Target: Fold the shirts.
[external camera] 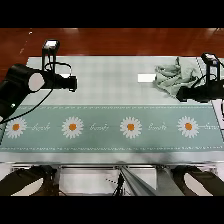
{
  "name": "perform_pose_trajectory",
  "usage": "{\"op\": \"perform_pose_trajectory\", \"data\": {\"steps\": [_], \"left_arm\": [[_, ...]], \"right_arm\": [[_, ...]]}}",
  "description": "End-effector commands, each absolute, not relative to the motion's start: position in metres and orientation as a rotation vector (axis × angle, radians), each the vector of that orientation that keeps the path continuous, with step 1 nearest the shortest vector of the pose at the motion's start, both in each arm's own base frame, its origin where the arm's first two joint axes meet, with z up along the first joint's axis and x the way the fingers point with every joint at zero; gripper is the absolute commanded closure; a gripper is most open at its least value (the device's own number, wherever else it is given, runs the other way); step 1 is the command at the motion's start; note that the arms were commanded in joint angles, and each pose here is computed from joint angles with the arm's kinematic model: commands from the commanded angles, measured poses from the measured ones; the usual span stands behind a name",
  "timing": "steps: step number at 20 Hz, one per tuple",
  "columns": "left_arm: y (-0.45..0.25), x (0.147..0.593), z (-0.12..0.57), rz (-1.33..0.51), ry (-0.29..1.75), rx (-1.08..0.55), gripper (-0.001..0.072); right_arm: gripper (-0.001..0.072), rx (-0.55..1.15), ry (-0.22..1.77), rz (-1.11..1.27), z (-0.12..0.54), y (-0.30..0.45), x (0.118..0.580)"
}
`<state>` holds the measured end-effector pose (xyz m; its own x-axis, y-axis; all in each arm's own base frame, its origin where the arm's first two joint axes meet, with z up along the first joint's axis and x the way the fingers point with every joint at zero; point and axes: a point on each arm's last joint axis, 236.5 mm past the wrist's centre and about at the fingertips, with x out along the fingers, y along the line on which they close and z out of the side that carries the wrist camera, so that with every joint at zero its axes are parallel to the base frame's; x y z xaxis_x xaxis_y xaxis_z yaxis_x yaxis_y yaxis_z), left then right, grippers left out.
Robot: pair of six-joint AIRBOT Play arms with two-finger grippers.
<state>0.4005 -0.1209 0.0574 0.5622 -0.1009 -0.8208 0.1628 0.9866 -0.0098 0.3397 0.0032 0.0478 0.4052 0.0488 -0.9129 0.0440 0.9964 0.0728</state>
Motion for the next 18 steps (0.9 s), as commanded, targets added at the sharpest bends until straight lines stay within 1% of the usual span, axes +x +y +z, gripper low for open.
{"op": "perform_pose_trajectory", "data": {"steps": [1,15,18], "left_arm": [[-0.1209,0.4010,0.0555,-0.155,0.964,0.071,-0.0013],[-0.1211,0.4020,0.0513,-0.154,0.973,0.073,-0.0013],[-0.1211,0.4020,0.0513,-0.154,0.973,0.073,-0.0013]], "right_arm": [[0.0128,0.090,1.156,0.003,0.0476,0.0030,0.3393],[0.0128,0.090,1.151,0.003,0.0481,0.0030,0.3404],[0.0128,0.131,1.139,0.027,0.0499,0.0124,0.3429]]}}
